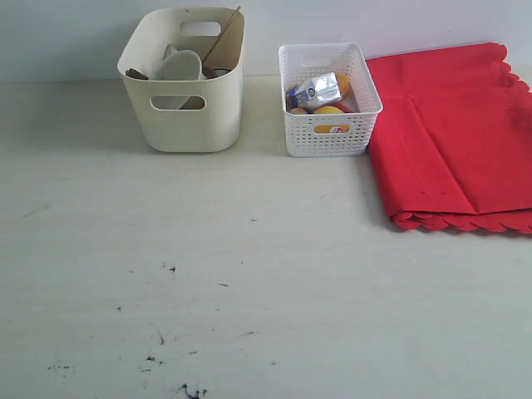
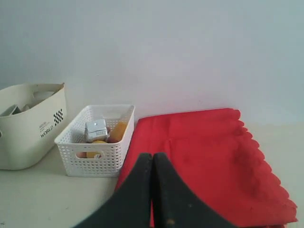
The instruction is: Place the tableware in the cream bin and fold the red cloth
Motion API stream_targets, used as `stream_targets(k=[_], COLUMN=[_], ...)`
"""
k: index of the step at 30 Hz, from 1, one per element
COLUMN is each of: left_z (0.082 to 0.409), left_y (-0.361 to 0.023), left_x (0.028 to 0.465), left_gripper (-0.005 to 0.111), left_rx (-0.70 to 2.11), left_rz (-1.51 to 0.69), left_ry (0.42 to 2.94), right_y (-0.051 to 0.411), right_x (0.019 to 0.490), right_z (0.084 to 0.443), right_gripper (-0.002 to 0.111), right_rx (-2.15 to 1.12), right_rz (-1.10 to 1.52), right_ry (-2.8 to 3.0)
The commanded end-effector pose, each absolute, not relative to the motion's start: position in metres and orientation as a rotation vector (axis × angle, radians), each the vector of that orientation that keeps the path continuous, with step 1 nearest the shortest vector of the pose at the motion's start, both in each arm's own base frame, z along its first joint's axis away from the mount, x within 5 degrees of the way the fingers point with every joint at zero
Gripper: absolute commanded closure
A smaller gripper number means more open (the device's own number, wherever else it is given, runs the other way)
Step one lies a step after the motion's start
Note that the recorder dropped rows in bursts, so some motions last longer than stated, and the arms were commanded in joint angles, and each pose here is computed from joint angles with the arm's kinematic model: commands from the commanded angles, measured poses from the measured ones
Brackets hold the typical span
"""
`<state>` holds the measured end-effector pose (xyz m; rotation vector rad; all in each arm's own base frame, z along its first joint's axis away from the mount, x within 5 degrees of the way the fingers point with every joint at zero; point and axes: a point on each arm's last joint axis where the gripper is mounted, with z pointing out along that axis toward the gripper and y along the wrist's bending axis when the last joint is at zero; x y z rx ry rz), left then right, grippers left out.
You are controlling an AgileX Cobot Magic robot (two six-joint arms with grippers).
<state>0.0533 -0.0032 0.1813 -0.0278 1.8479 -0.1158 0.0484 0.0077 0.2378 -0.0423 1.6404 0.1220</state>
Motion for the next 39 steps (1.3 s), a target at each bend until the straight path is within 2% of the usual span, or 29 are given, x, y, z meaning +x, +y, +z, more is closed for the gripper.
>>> stream_targets(k=[1, 11, 39], left_z=[0.181, 0.181, 0.181], left_y=[-0.003, -0.003, -0.003], left_x=[0.053, 0.053, 0.053], left_gripper=[0.107, 0.107, 0.107], left_rx=[-0.028, -0.028, -0.028], left_rz=[-0.109, -0.109, -0.109], left_ry=[1.839, 1.839, 1.839], right_y=[0.006, 0.005, 0.003], right_x=[0.051, 0.055, 0.055], right_z=[0.22, 0.19, 0.188], right_gripper=[0.108, 0.108, 0.108], right_rx=[-0.061, -0.091, -0.06], right_rz=[0.078, 0.023, 0.018], right_ry=[1.645, 1.735, 1.765])
